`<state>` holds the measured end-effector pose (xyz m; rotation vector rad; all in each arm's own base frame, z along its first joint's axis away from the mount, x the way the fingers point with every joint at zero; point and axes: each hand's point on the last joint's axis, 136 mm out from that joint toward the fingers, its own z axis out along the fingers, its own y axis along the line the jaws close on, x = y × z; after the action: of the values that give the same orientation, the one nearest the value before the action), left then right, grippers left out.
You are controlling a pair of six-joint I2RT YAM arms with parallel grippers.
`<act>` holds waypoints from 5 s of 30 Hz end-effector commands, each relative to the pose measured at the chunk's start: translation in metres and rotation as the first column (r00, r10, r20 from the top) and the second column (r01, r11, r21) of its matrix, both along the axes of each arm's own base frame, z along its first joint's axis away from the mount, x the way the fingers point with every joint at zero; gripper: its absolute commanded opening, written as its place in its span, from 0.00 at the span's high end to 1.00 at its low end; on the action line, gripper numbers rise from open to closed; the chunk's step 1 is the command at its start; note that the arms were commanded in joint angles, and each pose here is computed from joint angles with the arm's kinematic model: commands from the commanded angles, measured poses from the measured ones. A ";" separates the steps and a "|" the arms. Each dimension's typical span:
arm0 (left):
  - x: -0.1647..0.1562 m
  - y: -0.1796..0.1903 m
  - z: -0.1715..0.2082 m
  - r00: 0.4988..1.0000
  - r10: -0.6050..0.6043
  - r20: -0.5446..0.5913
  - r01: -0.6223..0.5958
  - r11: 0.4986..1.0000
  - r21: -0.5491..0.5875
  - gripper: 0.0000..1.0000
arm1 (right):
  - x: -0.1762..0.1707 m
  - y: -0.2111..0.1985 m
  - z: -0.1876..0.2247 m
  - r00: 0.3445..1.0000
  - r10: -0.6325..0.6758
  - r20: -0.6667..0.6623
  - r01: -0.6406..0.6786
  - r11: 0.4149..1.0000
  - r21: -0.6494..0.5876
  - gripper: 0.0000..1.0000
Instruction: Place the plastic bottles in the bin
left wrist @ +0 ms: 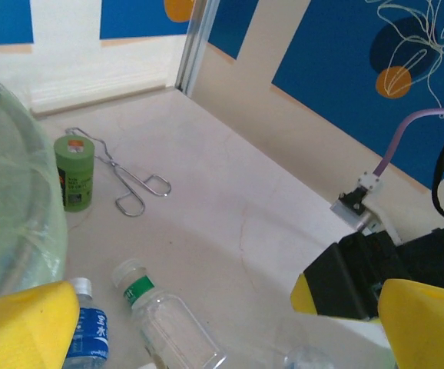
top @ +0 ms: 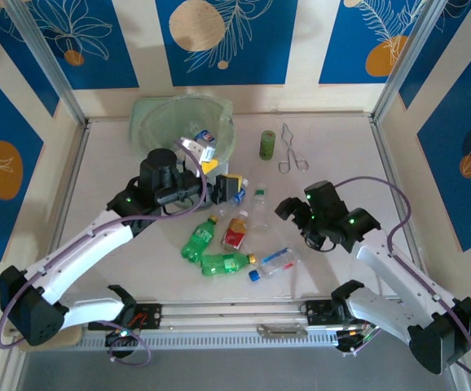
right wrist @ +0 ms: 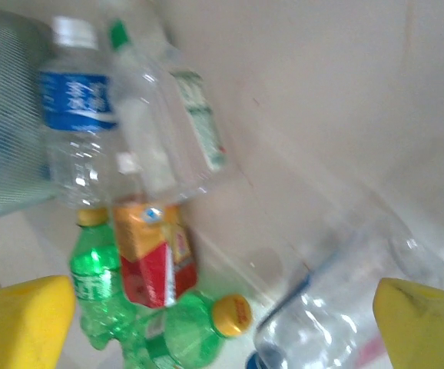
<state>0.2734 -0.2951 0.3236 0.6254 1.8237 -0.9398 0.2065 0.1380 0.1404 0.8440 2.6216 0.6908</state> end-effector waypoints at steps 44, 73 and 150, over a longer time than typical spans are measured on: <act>0.009 0.045 0.012 0.960 0.231 0.158 -0.233 0.972 -0.004 0.00 | -0.033 0.021 -0.123 0.939 -0.145 -0.311 0.149 0.989 -0.013 0.48; 0.013 0.001 0.054 0.993 0.057 0.107 -0.056 0.998 -0.016 0.00 | 0.152 0.062 0.218 0.639 0.155 0.754 -0.355 0.928 0.109 0.52; 0.103 0.134 0.047 0.858 0.490 0.156 -0.512 0.841 0.174 0.43 | 0.142 0.033 0.173 0.710 0.029 0.704 -0.257 0.941 0.219 0.13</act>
<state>0.3726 -0.1754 0.3714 0.3031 1.8367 -0.4285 0.3495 0.1770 0.3062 0.3074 1.9450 1.2139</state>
